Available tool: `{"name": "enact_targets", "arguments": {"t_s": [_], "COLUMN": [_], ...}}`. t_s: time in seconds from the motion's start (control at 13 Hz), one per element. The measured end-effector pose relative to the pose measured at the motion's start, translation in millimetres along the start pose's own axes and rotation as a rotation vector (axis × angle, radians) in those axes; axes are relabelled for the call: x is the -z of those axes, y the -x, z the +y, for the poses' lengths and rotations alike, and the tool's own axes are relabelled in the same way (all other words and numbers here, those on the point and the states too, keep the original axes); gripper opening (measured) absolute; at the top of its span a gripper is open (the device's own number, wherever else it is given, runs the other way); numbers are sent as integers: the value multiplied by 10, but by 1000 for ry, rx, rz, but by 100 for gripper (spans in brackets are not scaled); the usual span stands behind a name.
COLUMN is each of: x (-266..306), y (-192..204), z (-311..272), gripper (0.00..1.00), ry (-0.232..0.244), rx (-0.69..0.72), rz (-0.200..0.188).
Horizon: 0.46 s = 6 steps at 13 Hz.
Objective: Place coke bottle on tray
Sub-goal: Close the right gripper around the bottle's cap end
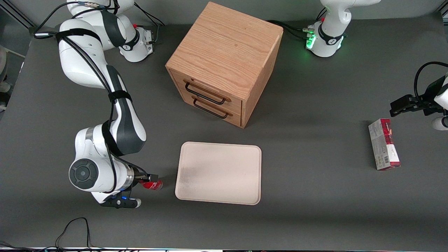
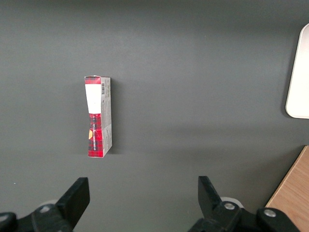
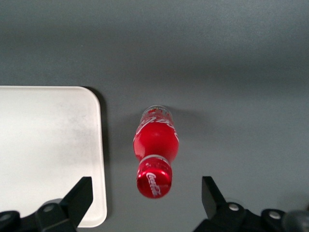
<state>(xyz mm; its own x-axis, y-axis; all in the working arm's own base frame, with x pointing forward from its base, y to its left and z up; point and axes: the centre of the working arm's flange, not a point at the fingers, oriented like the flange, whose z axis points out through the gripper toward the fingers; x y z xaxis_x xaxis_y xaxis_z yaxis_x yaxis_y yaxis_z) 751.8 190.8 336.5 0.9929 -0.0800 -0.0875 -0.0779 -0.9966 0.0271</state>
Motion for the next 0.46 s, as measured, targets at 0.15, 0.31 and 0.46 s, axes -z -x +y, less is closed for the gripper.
{"name": "enact_targets", "arguments": {"t_s": [0.15, 0.31, 0.46], "x": [-40, -86, -116], "y": [-14, -34, -40], "z": [3, -2, -3], "gripper": [100, 100, 99], "ry": [5, 5, 6], "rx": [0, 0, 1], "rz": [3, 10, 8]}}
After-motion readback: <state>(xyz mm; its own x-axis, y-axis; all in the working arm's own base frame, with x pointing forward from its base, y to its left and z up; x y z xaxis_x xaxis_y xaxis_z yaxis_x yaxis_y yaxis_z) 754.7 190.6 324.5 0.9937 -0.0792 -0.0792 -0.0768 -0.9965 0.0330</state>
